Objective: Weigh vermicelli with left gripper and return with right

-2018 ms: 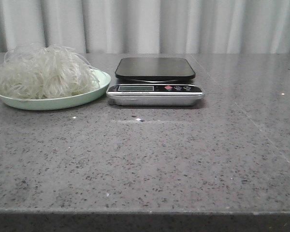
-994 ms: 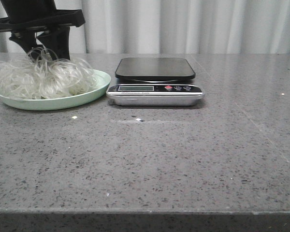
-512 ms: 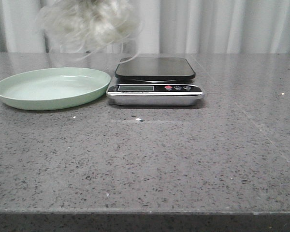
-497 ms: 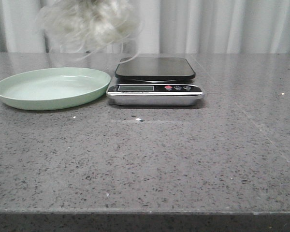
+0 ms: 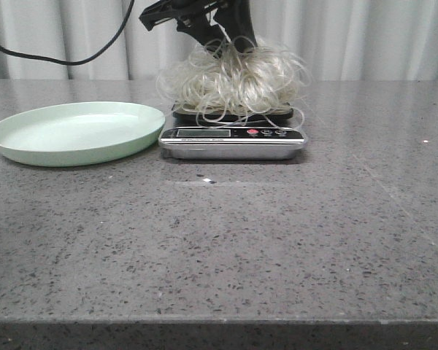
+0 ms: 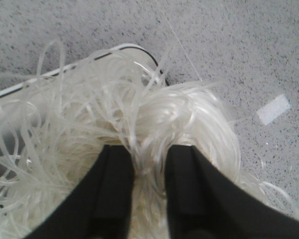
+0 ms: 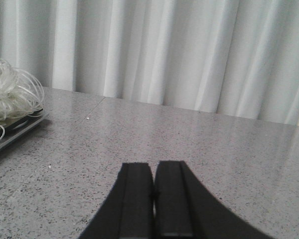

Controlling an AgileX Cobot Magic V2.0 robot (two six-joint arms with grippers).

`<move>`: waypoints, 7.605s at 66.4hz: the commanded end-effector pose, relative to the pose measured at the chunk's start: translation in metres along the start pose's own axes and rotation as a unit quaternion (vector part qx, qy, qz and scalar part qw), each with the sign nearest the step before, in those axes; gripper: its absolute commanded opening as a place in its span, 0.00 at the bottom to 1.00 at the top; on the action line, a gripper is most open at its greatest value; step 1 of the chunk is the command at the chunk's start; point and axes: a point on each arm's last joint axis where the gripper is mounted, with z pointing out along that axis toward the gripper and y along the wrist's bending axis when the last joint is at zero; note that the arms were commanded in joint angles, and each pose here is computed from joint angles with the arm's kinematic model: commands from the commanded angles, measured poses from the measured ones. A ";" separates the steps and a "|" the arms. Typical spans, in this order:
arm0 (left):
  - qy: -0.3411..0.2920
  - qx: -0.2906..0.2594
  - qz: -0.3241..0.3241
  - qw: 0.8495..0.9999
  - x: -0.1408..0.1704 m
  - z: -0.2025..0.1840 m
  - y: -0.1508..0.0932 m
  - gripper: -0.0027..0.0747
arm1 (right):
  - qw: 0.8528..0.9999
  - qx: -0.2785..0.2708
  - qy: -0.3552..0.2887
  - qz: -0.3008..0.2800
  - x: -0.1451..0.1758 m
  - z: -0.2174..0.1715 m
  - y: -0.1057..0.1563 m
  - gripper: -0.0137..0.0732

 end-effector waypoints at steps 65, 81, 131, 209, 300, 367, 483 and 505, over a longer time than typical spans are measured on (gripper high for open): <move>-0.261 -0.076 0.146 0.951 0.088 -0.277 -0.045 0.42 | 0.999 0.008 -0.053 -0.009 -0.011 -0.002 -0.001 0.35; -0.333 -0.081 0.148 0.928 0.169 -0.296 -0.036 0.31 | 0.999 0.008 -0.053 -0.009 -0.011 -0.002 -0.001 0.35; -0.464 -0.095 0.172 0.864 0.368 -0.271 0.004 0.20 | 0.999 0.008 -0.053 -0.009 -0.011 -0.002 -0.001 0.35; -0.469 -0.086 0.163 0.864 0.368 -0.260 0.007 0.20 | 0.985 -0.019 0.148 0.090 -0.127 0.085 -0.007 0.35; -0.469 -0.086 0.163 0.864 0.368 -0.260 0.007 0.20 | 0.831 -0.246 0.495 0.064 -0.095 0.359 0.152 0.86; -0.469 -0.086 0.163 0.864 0.368 -0.260 0.007 0.20 | 0.855 -0.392 0.337 0.041 -0.205 0.341 0.241 0.34; -0.468 -0.086 0.163 0.864 0.368 -0.260 0.007 0.20 | 0.968 -0.133 0.186 0.100 -0.200 0.128 0.017 0.84; -0.468 -0.086 0.163 0.864 0.368 -0.260 0.007 0.20 | 0.989 -0.099 0.051 0.094 -0.143 0.037 0.005 0.84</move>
